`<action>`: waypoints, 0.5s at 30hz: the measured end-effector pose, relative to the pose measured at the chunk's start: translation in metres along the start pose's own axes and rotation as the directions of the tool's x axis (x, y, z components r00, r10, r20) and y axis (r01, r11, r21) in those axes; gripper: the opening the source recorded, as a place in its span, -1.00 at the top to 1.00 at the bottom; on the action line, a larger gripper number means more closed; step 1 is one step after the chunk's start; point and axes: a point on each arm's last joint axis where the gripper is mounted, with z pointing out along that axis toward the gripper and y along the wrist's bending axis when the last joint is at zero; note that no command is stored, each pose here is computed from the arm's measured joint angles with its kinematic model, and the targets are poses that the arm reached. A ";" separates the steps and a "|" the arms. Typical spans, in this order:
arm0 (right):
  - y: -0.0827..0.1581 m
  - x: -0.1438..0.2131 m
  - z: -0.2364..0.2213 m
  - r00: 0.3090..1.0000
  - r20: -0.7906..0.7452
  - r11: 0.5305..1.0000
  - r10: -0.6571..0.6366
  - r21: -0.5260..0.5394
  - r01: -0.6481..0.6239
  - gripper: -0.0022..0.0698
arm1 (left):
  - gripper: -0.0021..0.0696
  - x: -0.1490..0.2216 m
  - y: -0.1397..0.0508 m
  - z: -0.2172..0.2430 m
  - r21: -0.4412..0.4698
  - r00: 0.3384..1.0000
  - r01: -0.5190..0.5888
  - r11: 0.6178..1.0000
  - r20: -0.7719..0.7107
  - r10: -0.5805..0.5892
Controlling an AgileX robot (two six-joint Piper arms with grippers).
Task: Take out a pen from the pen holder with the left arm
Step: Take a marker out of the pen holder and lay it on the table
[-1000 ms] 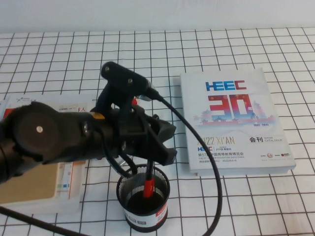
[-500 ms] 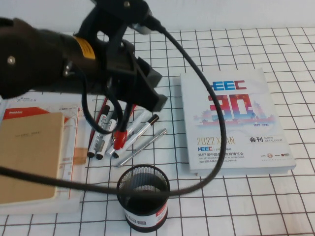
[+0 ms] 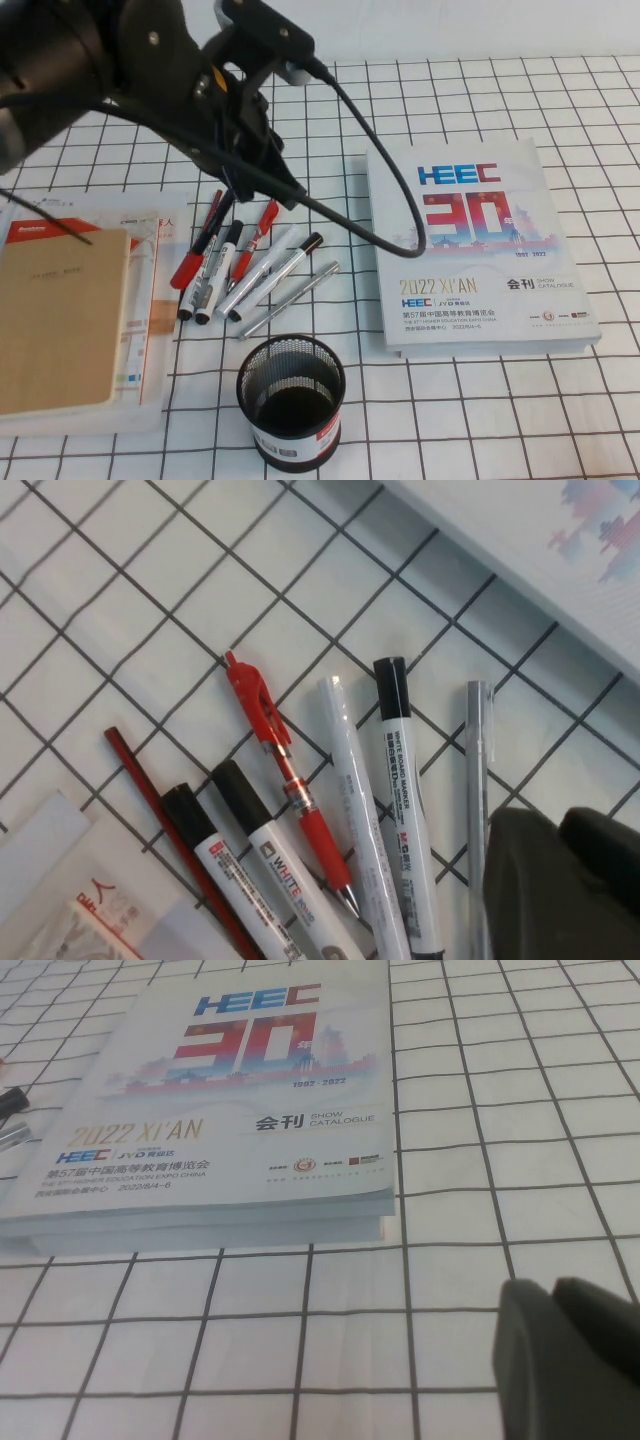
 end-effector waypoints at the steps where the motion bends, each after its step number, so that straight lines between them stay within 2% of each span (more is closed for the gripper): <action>1: 0.000 0.000 0.000 1.000 0.000 1.000 0.000 0.000 0.000 0.98 | 0.89 -0.001 0.001 0.009 0.007 1.000 -0.017 1.000 -0.018 0.018; 9: 0.000 0.000 0.000 1.000 0.000 1.000 0.000 0.000 0.000 0.98 | 0.89 -0.006 0.004 0.074 0.059 0.990 -0.079 0.995 -0.115 0.085; 15: 0.000 0.000 0.000 1.000 0.000 1.000 0.000 0.000 0.000 0.98 | 0.89 -0.015 0.007 0.108 0.083 0.988 -0.071 0.994 -0.133 0.081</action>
